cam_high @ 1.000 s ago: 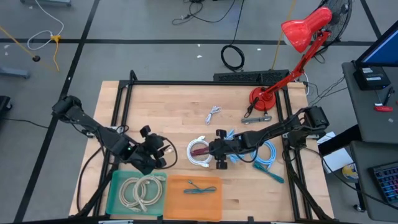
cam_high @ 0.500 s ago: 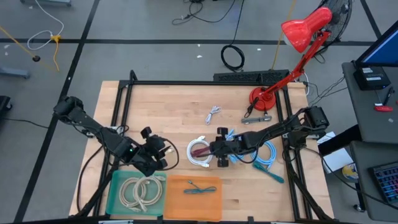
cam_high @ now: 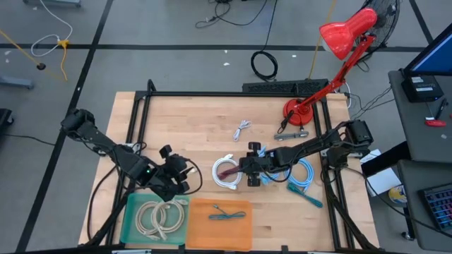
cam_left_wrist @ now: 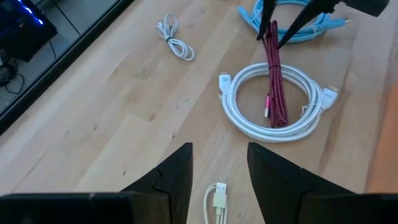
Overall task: Pick & Place USB Port
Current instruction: Put the red charger cable into the orange bin
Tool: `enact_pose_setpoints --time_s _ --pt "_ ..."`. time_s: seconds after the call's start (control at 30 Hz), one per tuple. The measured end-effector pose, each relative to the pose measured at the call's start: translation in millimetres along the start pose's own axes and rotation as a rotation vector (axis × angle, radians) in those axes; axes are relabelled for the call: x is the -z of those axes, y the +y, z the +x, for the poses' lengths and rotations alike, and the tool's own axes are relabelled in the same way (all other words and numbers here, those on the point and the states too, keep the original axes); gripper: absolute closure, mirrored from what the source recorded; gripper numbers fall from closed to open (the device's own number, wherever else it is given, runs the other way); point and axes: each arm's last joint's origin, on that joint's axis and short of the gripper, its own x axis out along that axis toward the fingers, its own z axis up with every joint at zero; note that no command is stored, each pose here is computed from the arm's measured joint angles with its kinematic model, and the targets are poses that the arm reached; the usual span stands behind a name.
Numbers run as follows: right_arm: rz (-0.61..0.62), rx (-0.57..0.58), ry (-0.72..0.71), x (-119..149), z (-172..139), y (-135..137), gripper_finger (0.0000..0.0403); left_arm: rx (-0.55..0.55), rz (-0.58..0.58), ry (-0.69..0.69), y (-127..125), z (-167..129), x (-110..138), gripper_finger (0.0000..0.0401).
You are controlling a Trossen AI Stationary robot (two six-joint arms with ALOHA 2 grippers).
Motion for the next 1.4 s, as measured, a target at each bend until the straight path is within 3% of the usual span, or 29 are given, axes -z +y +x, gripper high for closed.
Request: enact_pose_setpoints --time_s 0.43,0.7,0.93,1.1,1.4 --pt "0.057 -0.085 0.105 13.9 28.5 10.8 0.0279 -0.004 0.000 -0.003 0.1 0.1 0.0 0.0245" --pt "0.078 -0.054 0.030 6.2 19.8 11.6 0.0377 -0.006 0.000 -0.005 0.2 0.1 0.0 0.0245" --pt "0.112 0.017 -0.062 -3.1 10.6 11.1 0.0365 -0.068 -0.015 -0.068 1.8 -1.2 -0.4 0.0245" --pt "0.091 0.003 -0.233 -20.3 -4.2 15.5 0.0377 -0.152 0.019 -0.122 5.4 -5.2 3.6 0.0245" --pt "0.020 -0.042 -0.775 -66.7 -53.6 27.2 0.0377 -0.263 0.037 -0.315 18.9 -13.8 28.3 0.0245"
